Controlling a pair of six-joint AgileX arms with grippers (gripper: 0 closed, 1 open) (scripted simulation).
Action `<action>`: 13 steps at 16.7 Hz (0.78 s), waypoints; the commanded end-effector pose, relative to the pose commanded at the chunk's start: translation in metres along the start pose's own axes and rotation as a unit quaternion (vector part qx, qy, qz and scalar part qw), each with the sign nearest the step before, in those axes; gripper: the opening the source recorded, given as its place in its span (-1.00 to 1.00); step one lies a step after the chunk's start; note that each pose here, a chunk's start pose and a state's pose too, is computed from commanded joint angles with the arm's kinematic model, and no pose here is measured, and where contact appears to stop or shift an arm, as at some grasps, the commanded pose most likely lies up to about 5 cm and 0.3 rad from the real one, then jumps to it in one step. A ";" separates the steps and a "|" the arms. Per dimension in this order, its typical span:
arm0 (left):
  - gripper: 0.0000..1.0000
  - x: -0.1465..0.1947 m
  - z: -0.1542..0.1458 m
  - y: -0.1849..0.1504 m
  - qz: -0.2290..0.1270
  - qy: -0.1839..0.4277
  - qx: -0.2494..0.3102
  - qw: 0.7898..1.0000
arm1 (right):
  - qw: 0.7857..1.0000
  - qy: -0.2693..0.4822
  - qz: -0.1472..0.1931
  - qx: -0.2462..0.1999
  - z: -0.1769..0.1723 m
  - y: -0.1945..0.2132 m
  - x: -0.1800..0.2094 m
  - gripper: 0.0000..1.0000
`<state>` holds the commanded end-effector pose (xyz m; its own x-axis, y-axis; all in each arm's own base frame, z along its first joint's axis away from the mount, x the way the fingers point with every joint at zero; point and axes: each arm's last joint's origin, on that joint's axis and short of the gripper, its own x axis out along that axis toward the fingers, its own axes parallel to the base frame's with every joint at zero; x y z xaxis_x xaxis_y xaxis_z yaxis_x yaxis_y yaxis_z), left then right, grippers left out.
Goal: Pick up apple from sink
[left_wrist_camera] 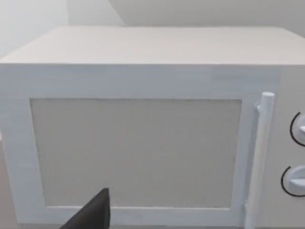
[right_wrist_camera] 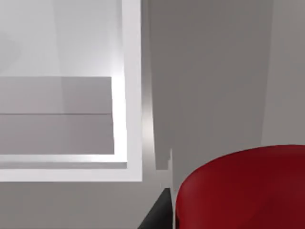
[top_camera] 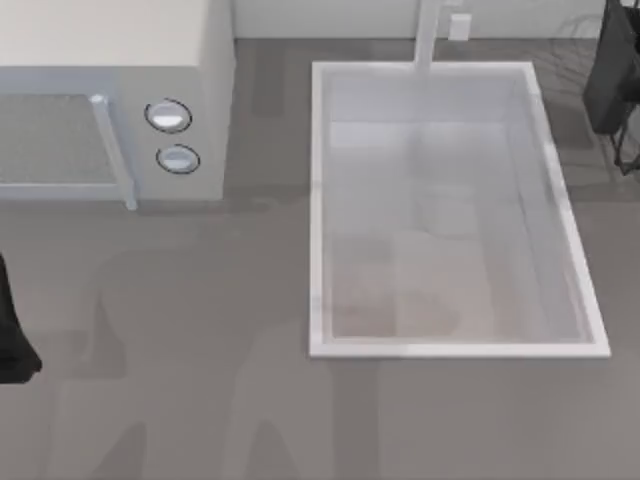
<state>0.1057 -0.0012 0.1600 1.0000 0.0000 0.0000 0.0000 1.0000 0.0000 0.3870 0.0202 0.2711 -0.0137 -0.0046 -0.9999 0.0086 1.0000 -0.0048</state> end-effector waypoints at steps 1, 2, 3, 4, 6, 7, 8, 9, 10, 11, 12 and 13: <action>1.00 0.000 0.000 0.000 0.000 0.000 0.000 1.000 | 1.000 -0.001 0.001 0.000 -0.006 -0.013 0.001 -1.00; 1.00 0.000 0.000 0.000 0.000 0.000 0.000 1.000 | 1.000 -0.002 0.002 0.000 -0.011 -0.023 0.002 -1.00; 1.00 0.000 0.000 0.000 0.000 0.000 0.000 1.000 | 1.000 -0.005 0.002 0.001 -0.015 -0.031 0.002 -1.00; 1.00 0.000 0.000 0.000 0.000 0.000 0.000 1.000 | 1.000 -0.006 0.002 0.001 -0.018 -0.035 0.002 -1.00; 1.00 0.000 0.000 0.000 0.000 0.000 0.000 1.000 | 1.000 -0.007 0.002 0.001 -0.018 -0.036 0.002 -1.00; 1.00 0.000 0.000 0.000 0.000 0.000 0.000 1.000 | 1.000 -0.007 0.002 0.001 -0.018 -0.036 0.002 -1.00; 1.00 0.000 0.000 0.000 0.000 0.000 0.000 1.000 | 1.000 -0.004 0.002 0.000 -0.017 -0.035 0.003 -1.00; 1.00 0.000 0.000 0.000 0.000 0.000 0.000 1.000 | 1.000 -0.004 0.002 0.000 -0.017 -0.035 0.003 -1.00; 1.00 0.000 0.000 0.000 0.000 0.000 0.000 1.000 | 1.000 -0.004 0.002 0.000 -0.017 -0.035 0.007 -1.00; 1.00 0.000 0.000 0.000 0.000 0.000 0.000 1.000 | 1.000 -0.003 0.002 0.000 -0.016 -0.035 0.014 -1.00; 1.00 0.000 0.000 0.000 0.000 0.000 0.000 1.000 | 1.000 -0.002 0.002 0.000 -0.015 -0.035 0.023 -1.00; 1.00 0.000 0.000 0.000 0.000 0.000 0.000 1.000 | 1.000 -0.003 0.002 0.000 -0.014 -0.035 0.034 -1.00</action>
<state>0.1057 -0.0012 0.1600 1.0000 0.0000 0.0000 0.0000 1.0000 0.0000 0.3723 -0.0149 0.2373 -0.0085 -0.0003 -1.0000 0.0090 1.0000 -0.0004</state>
